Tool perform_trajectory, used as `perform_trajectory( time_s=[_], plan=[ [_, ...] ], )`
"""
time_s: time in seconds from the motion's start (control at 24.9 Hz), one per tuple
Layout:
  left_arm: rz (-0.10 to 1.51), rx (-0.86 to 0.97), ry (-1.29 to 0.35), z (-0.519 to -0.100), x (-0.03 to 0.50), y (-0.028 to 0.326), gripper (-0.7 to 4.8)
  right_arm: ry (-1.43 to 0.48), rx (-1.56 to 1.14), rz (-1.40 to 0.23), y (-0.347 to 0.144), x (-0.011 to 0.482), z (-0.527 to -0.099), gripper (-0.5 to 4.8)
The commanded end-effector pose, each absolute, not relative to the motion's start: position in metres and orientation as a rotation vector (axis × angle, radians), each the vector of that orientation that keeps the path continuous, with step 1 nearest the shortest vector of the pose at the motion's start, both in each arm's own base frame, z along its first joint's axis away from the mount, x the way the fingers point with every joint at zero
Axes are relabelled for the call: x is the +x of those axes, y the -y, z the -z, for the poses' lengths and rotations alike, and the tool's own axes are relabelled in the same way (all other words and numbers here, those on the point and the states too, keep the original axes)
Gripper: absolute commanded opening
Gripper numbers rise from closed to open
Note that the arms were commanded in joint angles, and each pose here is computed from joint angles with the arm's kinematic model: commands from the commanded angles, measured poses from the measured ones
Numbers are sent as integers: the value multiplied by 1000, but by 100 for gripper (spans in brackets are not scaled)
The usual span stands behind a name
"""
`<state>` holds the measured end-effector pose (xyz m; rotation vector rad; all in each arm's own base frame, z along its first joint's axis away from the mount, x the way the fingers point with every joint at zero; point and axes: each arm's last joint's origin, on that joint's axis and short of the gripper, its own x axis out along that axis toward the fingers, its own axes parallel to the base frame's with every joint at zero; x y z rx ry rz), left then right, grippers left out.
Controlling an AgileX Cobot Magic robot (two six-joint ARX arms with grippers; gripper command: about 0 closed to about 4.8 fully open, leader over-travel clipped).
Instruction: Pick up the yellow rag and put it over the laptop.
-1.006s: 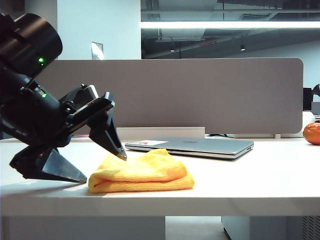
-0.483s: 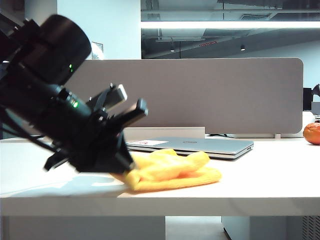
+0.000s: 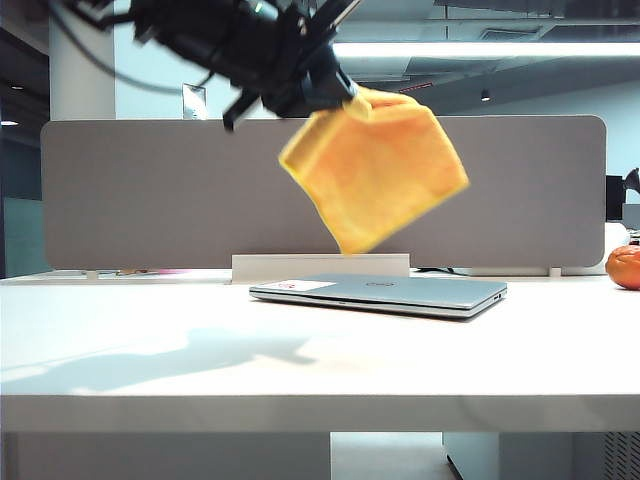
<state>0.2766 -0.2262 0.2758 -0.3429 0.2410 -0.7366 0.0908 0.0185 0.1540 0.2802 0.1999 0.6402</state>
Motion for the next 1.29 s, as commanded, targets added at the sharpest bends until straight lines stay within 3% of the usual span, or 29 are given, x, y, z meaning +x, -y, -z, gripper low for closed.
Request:
perform_trajectory(
  time_s=[0.04,0.2,0.6,1.01,1.09,1.29],
  plan=[
    [708,-262,-183,-298,298,236,-6,-191,281,-641,-19,91,-154,-1],
    [671,-230,-131,-303,341,255,-6,-191,281,-642,-19,91,-154,-1],
    [572,-227,-200,-260,478,289,-6,-193,281,-640,-18,91,-153,-1],
    [617,-170,-604,-209,487,286,7,-195,282,-640,-18,91,-153,-1],
    [607,-161,-650,-205,485,285,73,-195,282,-640,-18,91,-153,-1],
    [583,-142,-745,-203,480,280,362,-195,282,-640,-18,91,-153,-1]
  ],
)
